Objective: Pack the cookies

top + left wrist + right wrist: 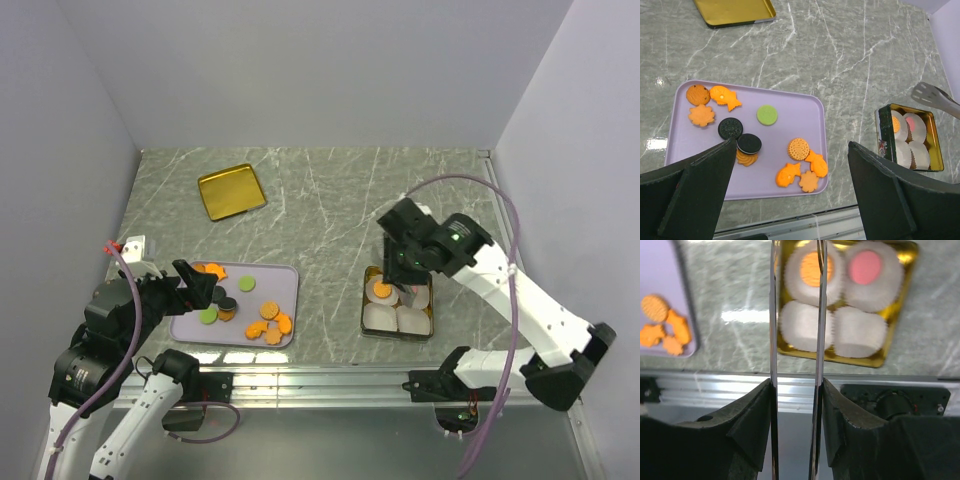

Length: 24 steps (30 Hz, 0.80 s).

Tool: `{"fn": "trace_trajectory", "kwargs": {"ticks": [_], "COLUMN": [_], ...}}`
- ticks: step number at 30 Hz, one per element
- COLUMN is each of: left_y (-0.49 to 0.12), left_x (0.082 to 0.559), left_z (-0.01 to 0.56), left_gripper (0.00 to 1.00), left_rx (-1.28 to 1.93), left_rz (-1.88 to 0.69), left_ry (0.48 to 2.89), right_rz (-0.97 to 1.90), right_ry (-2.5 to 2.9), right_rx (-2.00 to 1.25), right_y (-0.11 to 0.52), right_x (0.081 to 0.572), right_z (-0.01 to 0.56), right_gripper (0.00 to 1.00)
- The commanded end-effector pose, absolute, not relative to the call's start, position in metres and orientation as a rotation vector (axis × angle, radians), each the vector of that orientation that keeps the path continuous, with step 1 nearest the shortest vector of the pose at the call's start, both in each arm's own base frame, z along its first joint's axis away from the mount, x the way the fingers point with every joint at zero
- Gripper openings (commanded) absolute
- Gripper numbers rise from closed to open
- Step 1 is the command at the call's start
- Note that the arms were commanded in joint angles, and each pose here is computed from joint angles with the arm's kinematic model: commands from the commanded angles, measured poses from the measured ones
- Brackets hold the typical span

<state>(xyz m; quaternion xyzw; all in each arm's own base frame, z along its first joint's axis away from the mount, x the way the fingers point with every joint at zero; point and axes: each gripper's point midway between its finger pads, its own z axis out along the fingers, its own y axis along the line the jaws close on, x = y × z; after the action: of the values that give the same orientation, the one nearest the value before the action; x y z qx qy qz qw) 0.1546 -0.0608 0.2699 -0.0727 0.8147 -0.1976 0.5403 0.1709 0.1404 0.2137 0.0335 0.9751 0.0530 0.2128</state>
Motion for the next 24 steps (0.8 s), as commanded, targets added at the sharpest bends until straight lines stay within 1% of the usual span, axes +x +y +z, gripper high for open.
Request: {"fn": "trace_trajectory", "kwargs": {"ticks": [1,3,5,6,7,9,11,12,13,15,16,22,24], "left_y": [-0.063,-0.063,-0.063,-0.063,-0.063,-0.062,-0.062,-0.062,-0.063,-0.062,-0.062,-0.061,-0.06], "left_x": [0.157,0.158,0.158,0.158,0.158,0.157,0.157,0.158,0.158,0.157,0.157,0.157,0.157], "left_z": [0.279,0.279,0.279,0.28,0.279,0.28,0.279,0.279,0.279,0.279,0.279,0.279,0.279], "left_gripper": [1.0,0.99,1.0,0.99,0.99,0.99,0.99,0.99,0.99,0.99,0.99,0.99,0.99], "left_rx": [-0.154,-0.154,-0.153,-0.153,-0.153,-0.159,-0.158,-0.158,-0.158,-0.16,-0.161,-0.169,-0.173], "left_rz": [-0.482,-0.483,-0.482,-0.484,-0.484,-0.48,-0.481,-0.48,-0.481,-0.481,-0.479,-0.475,-0.473], "left_ry": [1.898,1.895,1.896,1.895,1.896,1.892,1.894,1.897,1.896,1.895,1.896,1.895,1.896], "right_rz": [0.266,0.304,0.315,0.356,0.357,0.444,0.482,0.536,0.53,0.612,0.622,0.849,0.885], "right_ry": [2.636,2.623,2.642,2.624,2.637,2.619,2.635,2.611,2.631,2.619,2.627,2.628,2.639], "right_rx": [-0.041,-0.093,-0.187,-0.214,-0.25,-0.33,-0.416,-0.46,-0.506,-0.573,-0.604,-0.693,-0.716], "right_y": [0.191,0.213,0.24,0.253,0.268,0.298,0.327,0.342,0.356,0.379,0.391,0.44,0.449], "right_x": [0.18,0.182,0.177,0.177,0.178,0.17,0.165,0.16,0.158,0.149,0.149,0.139,0.135], "right_z": [0.236,0.244,0.239,0.248,0.242,0.253,0.248,0.258,0.249,0.257,0.251,0.242,0.24], "right_gripper": [0.48,0.48,0.48,0.48,0.48,0.48,0.48,0.48,0.48,0.48,0.48,0.49,0.49]}}
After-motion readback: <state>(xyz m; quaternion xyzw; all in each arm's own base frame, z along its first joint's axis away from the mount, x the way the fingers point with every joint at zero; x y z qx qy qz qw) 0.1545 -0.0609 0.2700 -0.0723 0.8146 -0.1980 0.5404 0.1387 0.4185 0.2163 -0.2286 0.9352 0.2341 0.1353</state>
